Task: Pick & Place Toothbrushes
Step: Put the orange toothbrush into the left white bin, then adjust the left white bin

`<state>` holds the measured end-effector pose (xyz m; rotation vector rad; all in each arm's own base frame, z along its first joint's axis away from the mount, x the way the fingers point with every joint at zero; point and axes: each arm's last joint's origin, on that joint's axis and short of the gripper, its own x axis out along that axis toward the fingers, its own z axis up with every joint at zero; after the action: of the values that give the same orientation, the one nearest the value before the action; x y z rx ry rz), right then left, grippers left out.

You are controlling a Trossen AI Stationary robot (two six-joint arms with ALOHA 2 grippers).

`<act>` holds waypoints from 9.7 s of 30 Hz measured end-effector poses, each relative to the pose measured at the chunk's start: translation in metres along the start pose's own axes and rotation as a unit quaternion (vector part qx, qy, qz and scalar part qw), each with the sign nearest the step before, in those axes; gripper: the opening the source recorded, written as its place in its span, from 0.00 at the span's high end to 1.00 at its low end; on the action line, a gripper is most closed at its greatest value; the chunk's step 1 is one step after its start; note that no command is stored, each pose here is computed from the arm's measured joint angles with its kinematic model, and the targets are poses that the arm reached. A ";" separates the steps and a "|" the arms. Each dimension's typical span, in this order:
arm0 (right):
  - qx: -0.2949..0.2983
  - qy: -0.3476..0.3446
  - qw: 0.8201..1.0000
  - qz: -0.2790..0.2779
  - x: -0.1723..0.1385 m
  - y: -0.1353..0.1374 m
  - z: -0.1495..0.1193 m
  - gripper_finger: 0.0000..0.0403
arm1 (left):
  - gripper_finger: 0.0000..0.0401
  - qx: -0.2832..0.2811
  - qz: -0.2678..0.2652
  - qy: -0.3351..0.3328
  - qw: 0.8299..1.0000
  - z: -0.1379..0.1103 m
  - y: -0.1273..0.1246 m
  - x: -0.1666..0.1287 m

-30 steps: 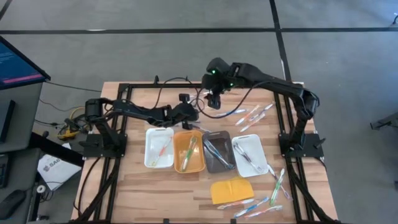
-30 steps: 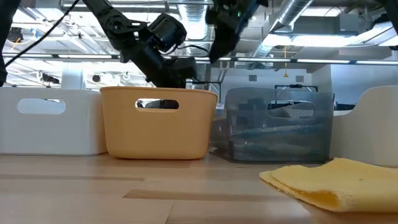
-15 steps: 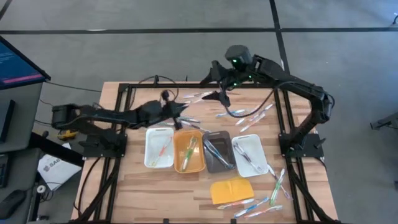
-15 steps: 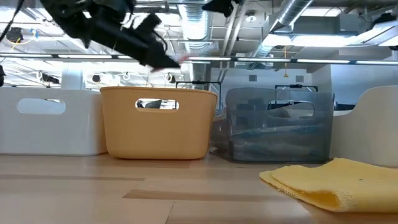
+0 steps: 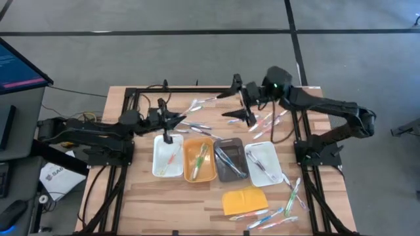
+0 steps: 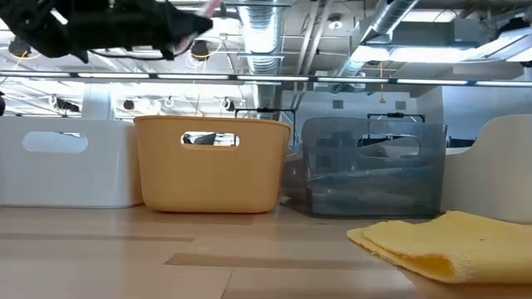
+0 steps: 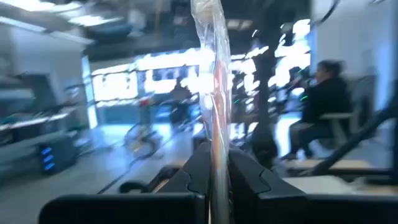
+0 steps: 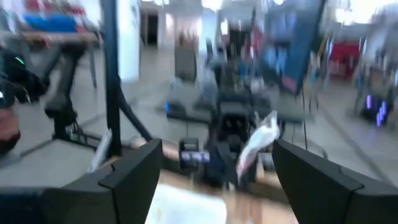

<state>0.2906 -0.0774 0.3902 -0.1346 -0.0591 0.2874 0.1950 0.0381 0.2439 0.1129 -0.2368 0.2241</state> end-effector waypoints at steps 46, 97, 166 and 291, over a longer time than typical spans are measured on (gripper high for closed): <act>0.015 -0.073 0.997 -0.011 0.063 0.044 -0.062 0.26 | 0.96 -0.079 -0.151 -0.129 0.977 0.019 -0.044 0.055; -0.017 -0.071 0.997 -0.012 0.086 0.043 -0.063 0.44 | 0.96 -0.075 -0.131 -0.059 0.987 0.005 -0.036 0.059; -0.259 0.089 0.962 -0.007 0.131 0.089 -0.077 0.96 | 0.67 -0.037 -0.041 0.024 0.998 0.076 -0.011 -0.027; -0.288 0.434 0.846 0.114 0.280 0.120 -0.183 0.97 | 0.67 -0.035 -0.025 0.034 0.998 0.085 -0.005 -0.053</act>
<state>0.5393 0.0937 0.2033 -0.8674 0.7890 0.4177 0.1277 0.0109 0.3123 0.0417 -0.1728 0.1693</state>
